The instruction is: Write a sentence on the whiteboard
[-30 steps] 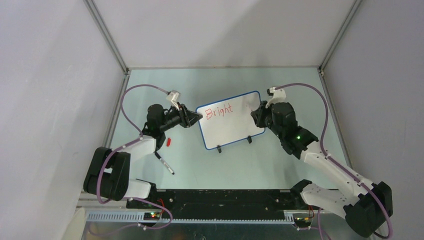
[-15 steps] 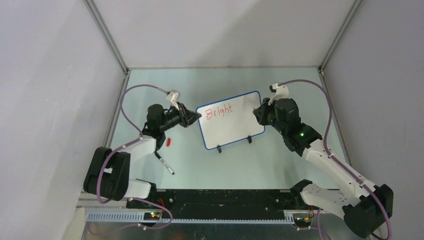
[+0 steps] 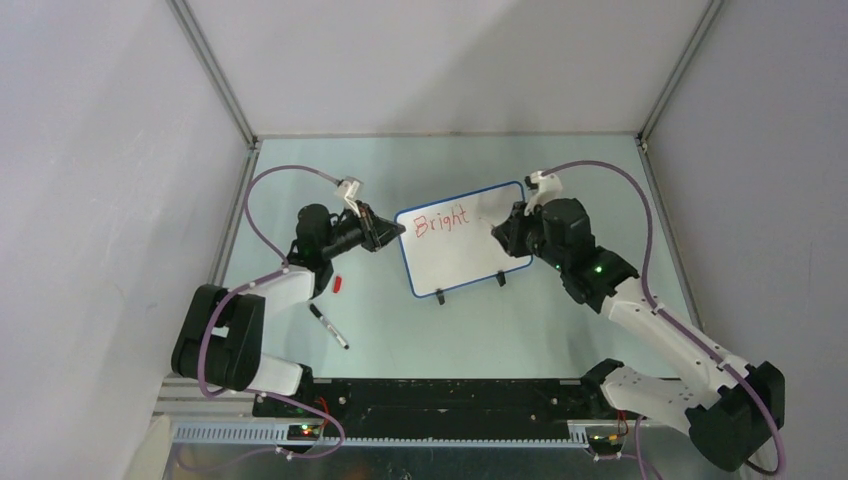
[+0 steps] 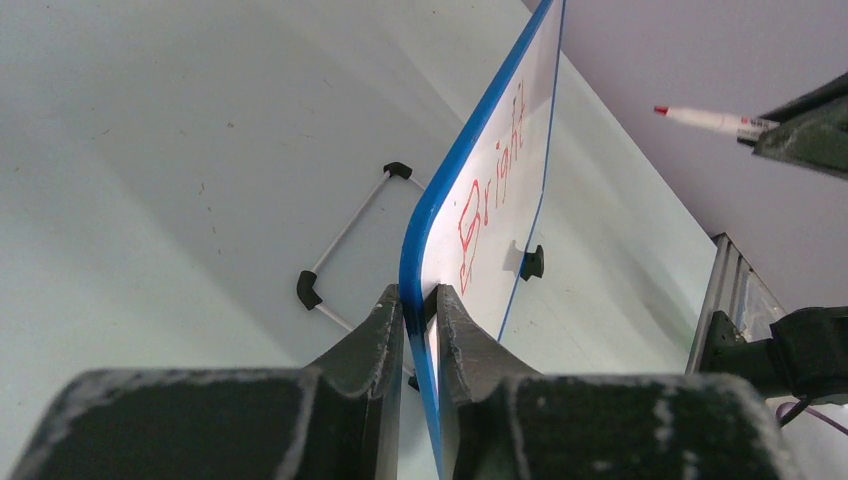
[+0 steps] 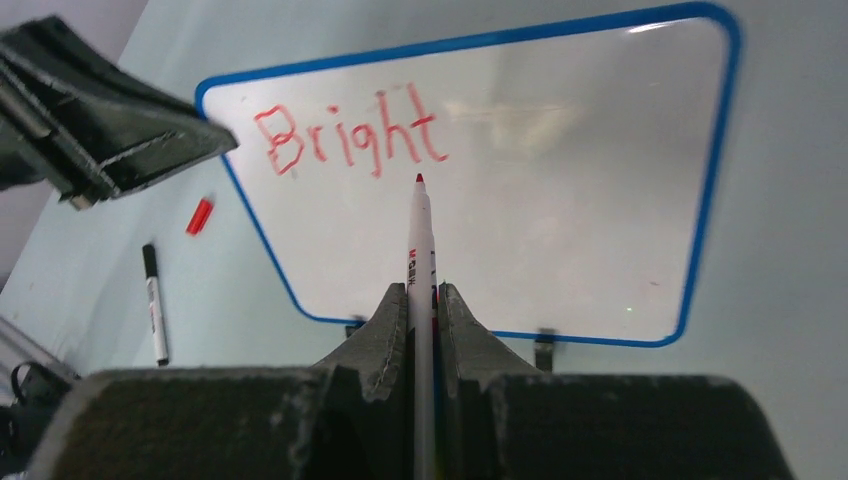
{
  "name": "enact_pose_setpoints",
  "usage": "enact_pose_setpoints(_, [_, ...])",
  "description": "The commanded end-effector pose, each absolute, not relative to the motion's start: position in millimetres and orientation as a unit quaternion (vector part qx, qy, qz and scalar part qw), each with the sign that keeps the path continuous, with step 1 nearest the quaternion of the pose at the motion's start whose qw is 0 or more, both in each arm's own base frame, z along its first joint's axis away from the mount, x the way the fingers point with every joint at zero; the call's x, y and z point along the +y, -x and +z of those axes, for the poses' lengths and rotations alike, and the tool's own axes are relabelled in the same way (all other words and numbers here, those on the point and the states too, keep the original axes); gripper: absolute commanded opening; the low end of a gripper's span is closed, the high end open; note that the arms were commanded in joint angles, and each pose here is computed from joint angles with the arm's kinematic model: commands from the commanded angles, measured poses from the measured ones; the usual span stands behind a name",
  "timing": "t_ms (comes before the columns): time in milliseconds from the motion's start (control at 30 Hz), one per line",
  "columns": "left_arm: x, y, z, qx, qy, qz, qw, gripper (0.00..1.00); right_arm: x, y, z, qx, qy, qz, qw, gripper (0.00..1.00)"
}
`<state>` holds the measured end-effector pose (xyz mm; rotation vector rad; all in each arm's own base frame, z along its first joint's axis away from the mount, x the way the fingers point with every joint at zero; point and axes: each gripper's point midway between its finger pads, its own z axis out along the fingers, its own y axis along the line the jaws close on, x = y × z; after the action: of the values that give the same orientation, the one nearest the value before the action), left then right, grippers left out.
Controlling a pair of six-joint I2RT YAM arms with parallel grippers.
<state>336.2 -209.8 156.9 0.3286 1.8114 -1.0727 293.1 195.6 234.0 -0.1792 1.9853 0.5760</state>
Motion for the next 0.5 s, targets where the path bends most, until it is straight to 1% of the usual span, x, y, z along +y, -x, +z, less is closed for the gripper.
enact_pose_setpoints(0, [-211, -343, 163, 0.740, -0.148, -0.434, 0.493, 0.17, 224, -289, 249, 0.806, 0.114, 0.259, 0.520, 0.00])
enact_pose_setpoints(300, [-210, -342, 163, 0.743, -0.149, -0.431, 0.491, 0.18, 252, -283, 233, 0.803, 0.163, 0.212, 0.532, 0.00])
enact_pose_setpoints(467, [-210, -341, 166, 0.740, -0.149, -0.434, 0.492, 0.18, 267, -275, 221, 0.805, 0.190, 0.201, 0.524, 0.00])
